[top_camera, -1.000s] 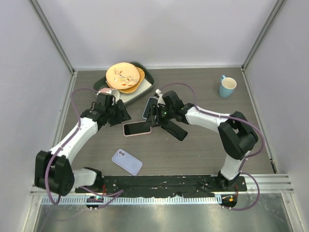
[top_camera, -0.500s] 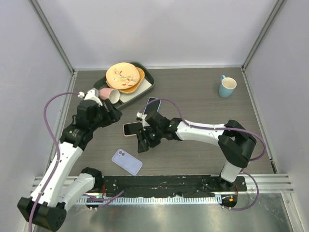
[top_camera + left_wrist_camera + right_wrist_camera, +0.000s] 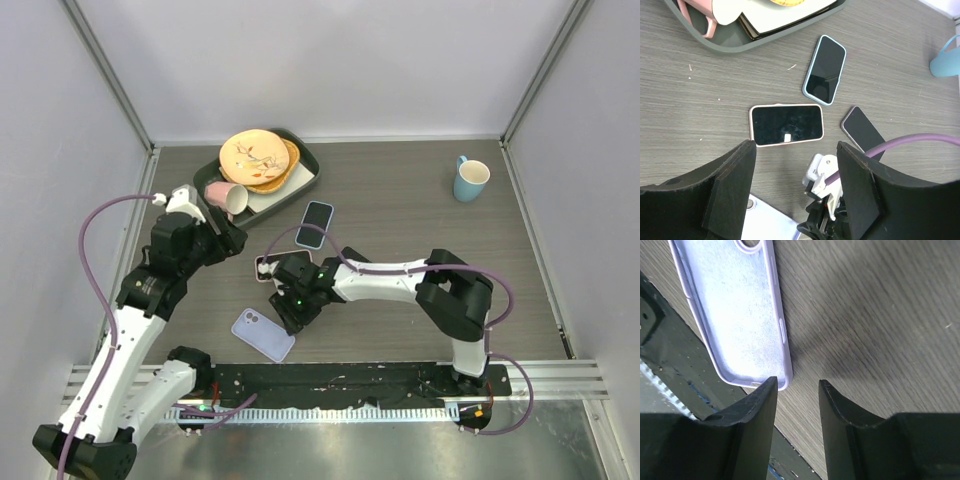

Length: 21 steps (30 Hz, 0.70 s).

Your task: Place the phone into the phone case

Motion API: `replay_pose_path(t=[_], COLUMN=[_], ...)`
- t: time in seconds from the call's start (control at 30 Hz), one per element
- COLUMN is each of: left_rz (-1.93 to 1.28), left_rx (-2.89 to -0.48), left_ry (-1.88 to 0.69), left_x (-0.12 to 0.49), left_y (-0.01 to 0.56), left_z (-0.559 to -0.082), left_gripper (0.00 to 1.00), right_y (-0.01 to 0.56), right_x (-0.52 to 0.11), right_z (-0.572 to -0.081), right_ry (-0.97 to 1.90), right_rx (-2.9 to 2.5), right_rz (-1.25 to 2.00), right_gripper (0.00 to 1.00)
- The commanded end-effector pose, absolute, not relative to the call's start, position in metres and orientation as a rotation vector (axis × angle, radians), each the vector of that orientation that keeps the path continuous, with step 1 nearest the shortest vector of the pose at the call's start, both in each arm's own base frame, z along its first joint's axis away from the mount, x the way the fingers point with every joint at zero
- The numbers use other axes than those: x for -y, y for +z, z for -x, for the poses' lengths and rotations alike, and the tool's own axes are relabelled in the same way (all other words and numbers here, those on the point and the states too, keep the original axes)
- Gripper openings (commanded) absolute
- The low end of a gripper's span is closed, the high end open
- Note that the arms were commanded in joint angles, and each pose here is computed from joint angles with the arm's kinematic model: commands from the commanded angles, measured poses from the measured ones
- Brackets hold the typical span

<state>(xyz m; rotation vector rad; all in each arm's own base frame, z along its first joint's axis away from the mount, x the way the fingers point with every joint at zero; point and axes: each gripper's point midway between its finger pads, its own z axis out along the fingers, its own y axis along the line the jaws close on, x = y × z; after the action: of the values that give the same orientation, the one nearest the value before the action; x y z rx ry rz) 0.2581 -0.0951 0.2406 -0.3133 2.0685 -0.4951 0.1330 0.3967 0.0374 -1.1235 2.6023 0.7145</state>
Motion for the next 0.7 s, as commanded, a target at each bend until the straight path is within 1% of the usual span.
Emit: replay_pose_path(t=[0.0, 0.13, 0.17, 0.3, 0.37, 0.43, 0.47, 0.5, 0.6, 0.67], left_rz=[0.290, 0.293, 0.292, 0.293, 0.295, 0.301, 0.300, 0.300, 0.300, 0.296], left_rx=[-2.046, -2.055, -2.060, -2.069, -2.062, -2.053, -2.049, -2.049, -2.058, -2.063], left_ry=[-0.483, -0.479, -0.478, -0.475, -0.477, -0.468, -0.463, -0.459, -0.439, -0.437], left_x=[0.095, 0.095, 0.096, 0.096, 0.095, 0.093, 0.092, 0.091, 0.089, 0.089], left_y=[0.250, 0.246, 0.245, 0.241, 0.242, 0.241, 0.242, 0.243, 0.241, 0.239], left_z=[-0.262, -0.264, -0.264, -0.265, -0.265, -0.264, -0.264, -0.263, -0.262, -0.261], left_gripper=[0.70, 0.71, 0.71, 0.71, 0.71, 0.71, 0.71, 0.71, 0.71, 0.71], right_y=[0.040, 0.036, 0.033, 0.023, 0.018, 0.008, 0.006, 0.000, -0.006, -0.006], right_x=[-0.402, -0.403, -0.403, -0.400, -0.399, -0.395, -0.395, -0.394, -0.388, -0.380], right_z=[-0.134, -0.128, -0.127, -0.125, -0.124, -0.126, -0.126, -0.125, -0.127, -0.137], right_ry=[0.646, 0.643, 0.636, 0.574, 0.550, 0.503, 0.499, 0.483, 0.440, 0.360], right_rx=[-2.554, -2.553, -2.559, -2.566, -2.574, -2.597, -2.601, -2.611, -2.609, -2.593], right_rz=[1.198, 1.229, 1.237, 1.272, 1.283, 1.275, 1.282, 1.289, 1.301, 1.291], right_gripper=[0.43, 0.40, 0.38, 0.34, 0.27, 0.17, 0.14, 0.08, 0.01, 0.01])
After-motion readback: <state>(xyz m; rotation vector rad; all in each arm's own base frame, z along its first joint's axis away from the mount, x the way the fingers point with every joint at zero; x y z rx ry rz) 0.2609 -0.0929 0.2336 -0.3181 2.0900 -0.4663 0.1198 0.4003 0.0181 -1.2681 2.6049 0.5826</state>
